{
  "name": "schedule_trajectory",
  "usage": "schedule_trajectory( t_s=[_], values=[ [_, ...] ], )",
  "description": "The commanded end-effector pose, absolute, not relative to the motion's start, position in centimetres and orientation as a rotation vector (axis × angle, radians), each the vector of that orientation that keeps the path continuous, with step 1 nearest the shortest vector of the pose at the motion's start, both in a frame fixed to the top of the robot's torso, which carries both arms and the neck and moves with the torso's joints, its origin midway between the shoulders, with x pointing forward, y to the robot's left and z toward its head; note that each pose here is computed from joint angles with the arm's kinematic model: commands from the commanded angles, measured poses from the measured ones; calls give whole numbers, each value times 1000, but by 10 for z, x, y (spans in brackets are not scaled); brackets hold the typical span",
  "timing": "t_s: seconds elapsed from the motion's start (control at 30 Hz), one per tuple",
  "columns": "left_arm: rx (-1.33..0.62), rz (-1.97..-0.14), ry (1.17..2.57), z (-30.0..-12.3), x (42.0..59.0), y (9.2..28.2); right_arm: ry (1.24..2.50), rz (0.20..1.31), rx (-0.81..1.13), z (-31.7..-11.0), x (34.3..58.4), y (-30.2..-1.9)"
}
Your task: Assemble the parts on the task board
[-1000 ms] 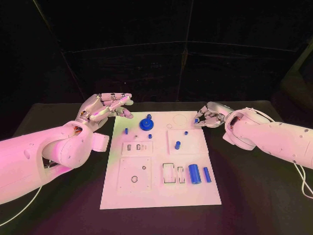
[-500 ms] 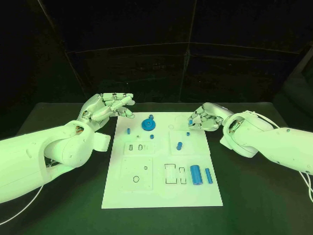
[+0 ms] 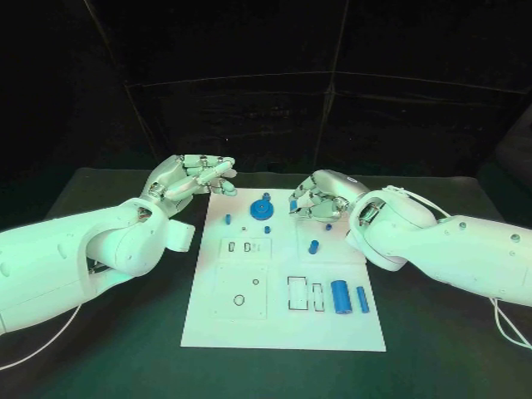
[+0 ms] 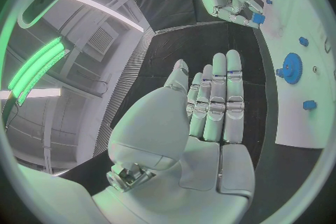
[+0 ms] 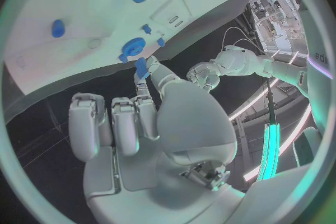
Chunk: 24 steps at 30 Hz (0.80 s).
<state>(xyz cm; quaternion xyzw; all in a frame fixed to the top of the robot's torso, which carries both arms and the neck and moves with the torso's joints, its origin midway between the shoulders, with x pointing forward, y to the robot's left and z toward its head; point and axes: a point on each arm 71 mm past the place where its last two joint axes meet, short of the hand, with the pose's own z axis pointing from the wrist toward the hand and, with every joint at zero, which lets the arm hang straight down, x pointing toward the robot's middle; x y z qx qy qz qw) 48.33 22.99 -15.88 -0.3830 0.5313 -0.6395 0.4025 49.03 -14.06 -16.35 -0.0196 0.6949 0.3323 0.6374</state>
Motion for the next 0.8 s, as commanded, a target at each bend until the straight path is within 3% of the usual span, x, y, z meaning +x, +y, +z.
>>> schedule_trajectory(
  t_s=[0.03, 0.4, 0.8],
  values=[
    [-956, -1595, 1370, -159, 484, 228, 1565, 736, -93, -161, 488, -123],
    [-963, -1595, 1394, -160, 484, 226, 1608, 730, -203, -171, 478, -75],
    [-956, -1606, 1349, -158, 485, 226, 1684, 704, -276, -198, 465, -56]
  ],
)
